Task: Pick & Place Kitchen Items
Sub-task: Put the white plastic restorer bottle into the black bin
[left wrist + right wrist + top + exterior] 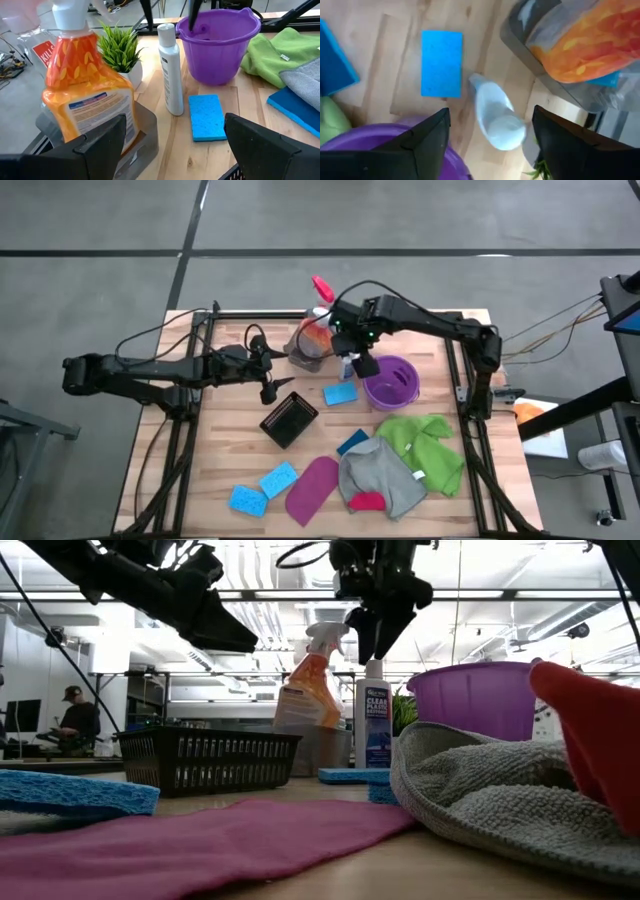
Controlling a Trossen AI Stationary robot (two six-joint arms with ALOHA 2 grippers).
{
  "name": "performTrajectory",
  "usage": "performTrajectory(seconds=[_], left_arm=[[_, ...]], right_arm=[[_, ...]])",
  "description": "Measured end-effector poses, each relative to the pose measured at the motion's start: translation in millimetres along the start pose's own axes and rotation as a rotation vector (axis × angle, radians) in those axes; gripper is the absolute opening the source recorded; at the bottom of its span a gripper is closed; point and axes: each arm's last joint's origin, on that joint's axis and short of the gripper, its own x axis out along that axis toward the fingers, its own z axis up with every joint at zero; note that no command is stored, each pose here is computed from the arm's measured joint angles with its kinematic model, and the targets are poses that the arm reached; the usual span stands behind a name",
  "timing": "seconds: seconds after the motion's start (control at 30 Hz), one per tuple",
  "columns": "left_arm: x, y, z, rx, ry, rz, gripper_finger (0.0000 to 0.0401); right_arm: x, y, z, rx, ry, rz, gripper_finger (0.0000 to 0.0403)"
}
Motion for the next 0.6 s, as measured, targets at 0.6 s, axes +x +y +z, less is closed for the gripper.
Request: performTrajectory(seconds=[0.6], left_arm=[[0.0, 0.1, 0.0, -0.001, 0.0, 0.001, 0.0335]], right_arm=[[1.7, 1.4, -4.3, 0.017, 0.07, -0.017, 0.017]])
